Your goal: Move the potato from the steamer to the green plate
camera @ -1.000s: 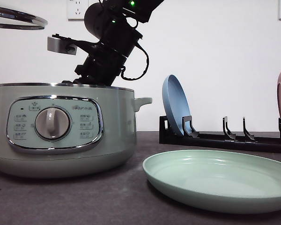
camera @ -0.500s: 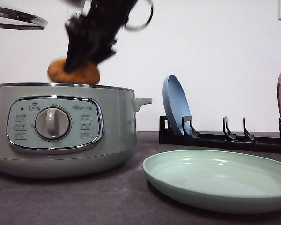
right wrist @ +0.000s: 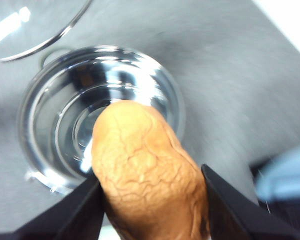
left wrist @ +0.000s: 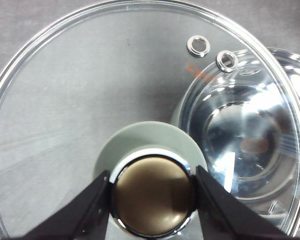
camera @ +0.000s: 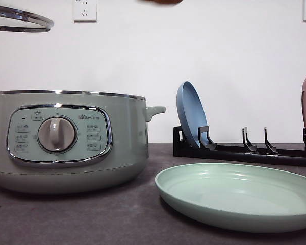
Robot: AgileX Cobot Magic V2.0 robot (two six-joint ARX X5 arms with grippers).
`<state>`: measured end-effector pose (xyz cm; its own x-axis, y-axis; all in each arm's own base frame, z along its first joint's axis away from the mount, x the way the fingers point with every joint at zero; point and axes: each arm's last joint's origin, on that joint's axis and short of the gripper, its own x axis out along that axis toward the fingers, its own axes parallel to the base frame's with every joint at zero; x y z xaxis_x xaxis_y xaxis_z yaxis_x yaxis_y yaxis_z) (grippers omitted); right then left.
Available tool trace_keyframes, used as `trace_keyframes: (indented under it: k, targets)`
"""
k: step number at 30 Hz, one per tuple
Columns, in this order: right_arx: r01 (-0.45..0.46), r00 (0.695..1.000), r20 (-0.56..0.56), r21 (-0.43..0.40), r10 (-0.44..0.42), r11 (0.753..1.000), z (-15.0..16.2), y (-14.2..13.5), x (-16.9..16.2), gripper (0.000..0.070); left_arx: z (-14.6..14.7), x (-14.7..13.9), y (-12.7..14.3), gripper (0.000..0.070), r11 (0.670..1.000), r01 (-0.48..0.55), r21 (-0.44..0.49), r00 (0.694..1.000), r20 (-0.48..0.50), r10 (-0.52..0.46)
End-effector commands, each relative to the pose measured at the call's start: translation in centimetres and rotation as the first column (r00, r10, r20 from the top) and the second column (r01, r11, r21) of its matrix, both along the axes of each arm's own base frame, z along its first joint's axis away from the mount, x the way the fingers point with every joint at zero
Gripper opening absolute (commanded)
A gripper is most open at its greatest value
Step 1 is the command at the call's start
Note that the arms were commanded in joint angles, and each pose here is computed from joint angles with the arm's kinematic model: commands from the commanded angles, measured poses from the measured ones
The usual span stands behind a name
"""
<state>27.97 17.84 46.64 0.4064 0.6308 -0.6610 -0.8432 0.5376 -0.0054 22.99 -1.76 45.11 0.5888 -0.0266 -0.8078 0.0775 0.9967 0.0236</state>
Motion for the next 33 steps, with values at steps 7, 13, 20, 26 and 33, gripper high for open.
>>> trace_keyframes:
  k: [7, 13, 20, 26, 33]
  targets:
    - [0.024, 0.997, -0.082, 0.085, -0.017, 0.996, 1.2, -4.4, -3.1, 0.0007, 1.4, -0.6, -0.4, 0.0000, 0.998, 0.044, -0.035, 0.996, 0.079, -0.041]
    - [0.029, 0.974, -0.225, 0.082, -0.010, 0.996, -3.1, -5.9, -3.9, 0.0007, 1.5, -0.6, -0.8, 0.0000, 0.997, 0.063, -0.040, 0.995, 0.084, -0.060]
    - [0.036, 0.941, -0.339, 0.061, -0.013, 0.997, -9.1, -6.4, -4.1, 0.0007, 1.5, -0.6, -1.3, 0.0000, 0.995, 0.092, -0.048, 0.992, 0.087, -0.088]
    - [0.060, 0.909, -0.414, 0.036, -0.040, 0.998, -14.1, -6.2, -3.7, 0.0007, 1.5, -0.6, -1.7, 0.0000, 0.986, 0.142, -0.090, 0.987, 0.091, -0.134]
    - [0.134, 0.887, -0.450, 0.032, -0.106, 0.990, -20.0, -6.1, -3.3, 0.0007, 1.5, -0.7, -1.9, 0.0000, 0.982, 0.159, -0.102, 0.984, 0.091, -0.150]
